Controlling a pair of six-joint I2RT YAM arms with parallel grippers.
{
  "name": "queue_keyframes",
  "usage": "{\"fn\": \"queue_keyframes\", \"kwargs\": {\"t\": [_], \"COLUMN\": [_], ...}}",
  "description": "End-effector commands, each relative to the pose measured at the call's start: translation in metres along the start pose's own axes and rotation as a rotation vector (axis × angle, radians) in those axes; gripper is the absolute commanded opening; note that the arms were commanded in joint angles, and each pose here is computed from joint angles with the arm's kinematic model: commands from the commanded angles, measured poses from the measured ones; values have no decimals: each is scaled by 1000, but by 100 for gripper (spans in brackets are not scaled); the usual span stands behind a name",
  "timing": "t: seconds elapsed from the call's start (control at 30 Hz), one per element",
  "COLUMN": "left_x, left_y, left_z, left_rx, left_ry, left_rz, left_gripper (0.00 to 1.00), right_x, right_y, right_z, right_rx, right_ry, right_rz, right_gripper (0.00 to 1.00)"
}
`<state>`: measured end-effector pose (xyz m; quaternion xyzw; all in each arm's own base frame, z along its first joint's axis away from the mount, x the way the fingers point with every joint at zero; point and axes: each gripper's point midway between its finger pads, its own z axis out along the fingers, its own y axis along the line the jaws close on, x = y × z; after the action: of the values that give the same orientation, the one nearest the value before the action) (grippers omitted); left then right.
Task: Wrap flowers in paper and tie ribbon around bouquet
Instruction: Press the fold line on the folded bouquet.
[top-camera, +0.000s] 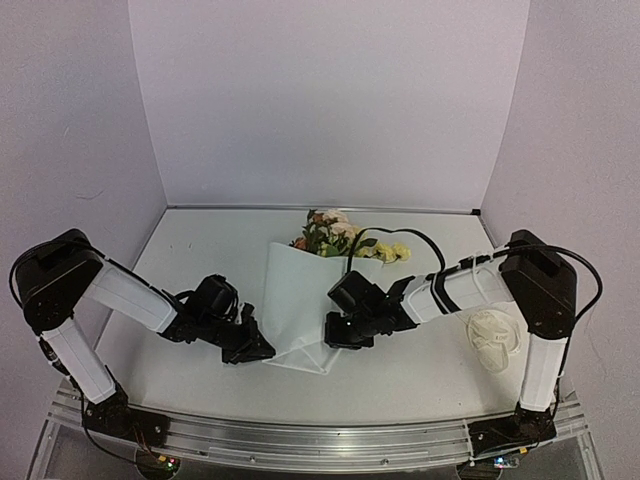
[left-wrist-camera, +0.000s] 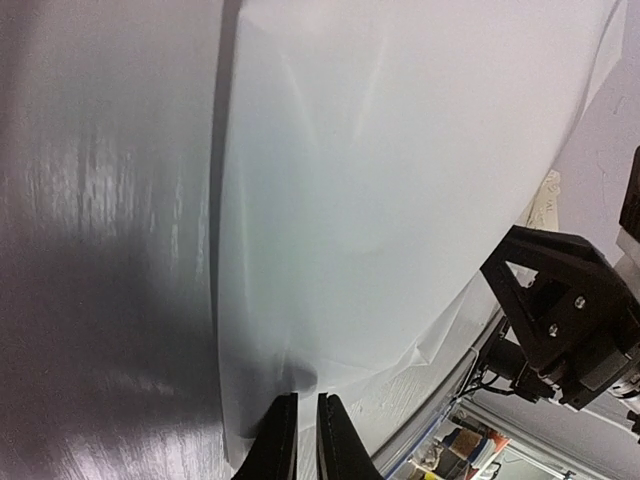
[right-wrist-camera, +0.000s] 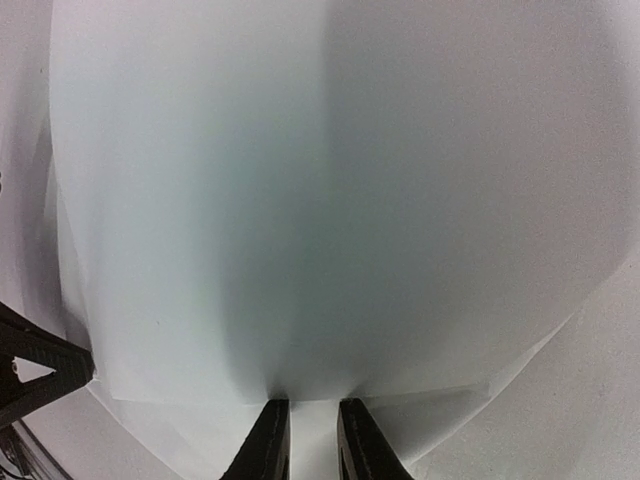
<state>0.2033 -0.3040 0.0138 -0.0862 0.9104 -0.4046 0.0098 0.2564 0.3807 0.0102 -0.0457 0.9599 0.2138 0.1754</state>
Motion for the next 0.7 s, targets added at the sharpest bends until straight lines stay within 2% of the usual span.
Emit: {"fn": "queue_keyframes", "kwargs": {"t": [0.0,0.27,0.5,0.67], "left_x": [10,24,27,25], "left_y": [15,0,-10,-16], "left_z": [-1,7,7,7], "left_rx": [-53,-36,-21,-9], "left_ry": [-1,31,40,39], "left_rz": [-26,14,25,31], "left_gripper": [10,9,8,9], "right_x": [4,-2,-15,-19], "right_y": [-27,-16,7,23], "right_z": [-11,-22,-46,-45], "right_rx": [118,103,108,110], "right_ry": [34,41,-11,-32], "right_rz": [-52,-68,-77,-77], "right_gripper": [20,20,21,22]}}
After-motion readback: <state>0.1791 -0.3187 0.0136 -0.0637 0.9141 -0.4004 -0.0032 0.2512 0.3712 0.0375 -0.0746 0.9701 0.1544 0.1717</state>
